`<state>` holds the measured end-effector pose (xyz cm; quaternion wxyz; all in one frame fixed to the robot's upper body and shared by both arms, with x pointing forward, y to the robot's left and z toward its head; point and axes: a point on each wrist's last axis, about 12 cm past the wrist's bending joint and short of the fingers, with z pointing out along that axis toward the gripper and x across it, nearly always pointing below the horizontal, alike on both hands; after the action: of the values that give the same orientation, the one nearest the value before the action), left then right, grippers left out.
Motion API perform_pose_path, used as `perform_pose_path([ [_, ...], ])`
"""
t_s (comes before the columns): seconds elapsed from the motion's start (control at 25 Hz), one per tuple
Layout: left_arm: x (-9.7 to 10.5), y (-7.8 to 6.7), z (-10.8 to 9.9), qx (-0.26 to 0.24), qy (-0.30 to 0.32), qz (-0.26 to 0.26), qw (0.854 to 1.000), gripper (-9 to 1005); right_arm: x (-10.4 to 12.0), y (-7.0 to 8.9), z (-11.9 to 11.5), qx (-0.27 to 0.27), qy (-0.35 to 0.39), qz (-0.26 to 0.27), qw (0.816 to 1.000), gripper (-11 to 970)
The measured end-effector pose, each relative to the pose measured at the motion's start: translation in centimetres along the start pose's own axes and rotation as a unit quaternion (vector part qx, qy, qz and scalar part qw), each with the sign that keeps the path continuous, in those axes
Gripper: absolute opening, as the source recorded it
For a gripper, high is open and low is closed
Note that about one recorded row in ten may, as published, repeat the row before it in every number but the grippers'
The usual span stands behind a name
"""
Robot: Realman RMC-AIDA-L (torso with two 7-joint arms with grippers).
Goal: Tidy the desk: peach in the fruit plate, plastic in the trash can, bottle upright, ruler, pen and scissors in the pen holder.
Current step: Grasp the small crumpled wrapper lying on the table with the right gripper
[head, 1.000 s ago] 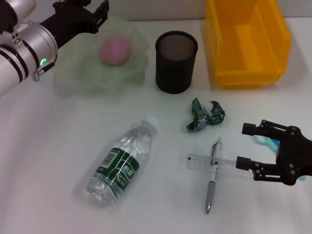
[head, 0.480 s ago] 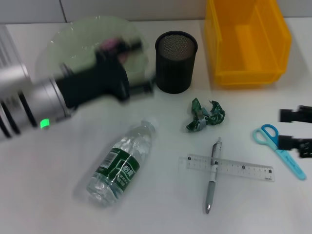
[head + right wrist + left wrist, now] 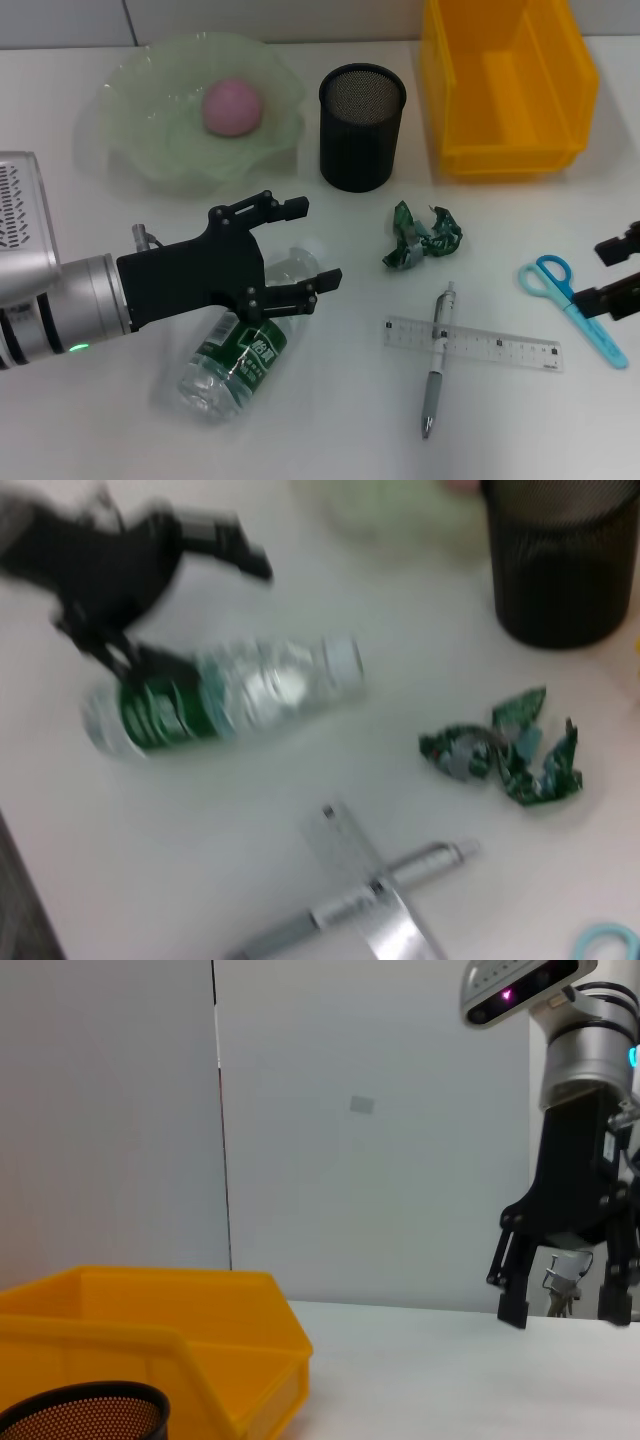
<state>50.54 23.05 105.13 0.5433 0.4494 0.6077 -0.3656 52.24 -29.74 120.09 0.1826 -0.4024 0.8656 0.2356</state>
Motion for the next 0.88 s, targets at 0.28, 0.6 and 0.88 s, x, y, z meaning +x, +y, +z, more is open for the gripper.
perform_pose_path([
  [0.28, 0.1, 0.3, -0.1, -0.011, 0.005, -0.008, 1.0, 859, -4.5, -0.9, 1.4, 0.113, 0.08, 0.124, 0.983, 839],
  [0.6, 0.3, 0.6, 0.0, -0.018, 0.012, -0.007, 1.0, 858, -6.5, -0.2, 5.7, 0.124, 0.018, 0.007, 0.992, 838],
  [0.88, 0.3, 0.8, 0.0, -0.024, 0.018, -0.003, 1.0, 856, -7.7, -1.0, 8.9, 0.102, 0.003, 0.03, 0.994, 835],
])
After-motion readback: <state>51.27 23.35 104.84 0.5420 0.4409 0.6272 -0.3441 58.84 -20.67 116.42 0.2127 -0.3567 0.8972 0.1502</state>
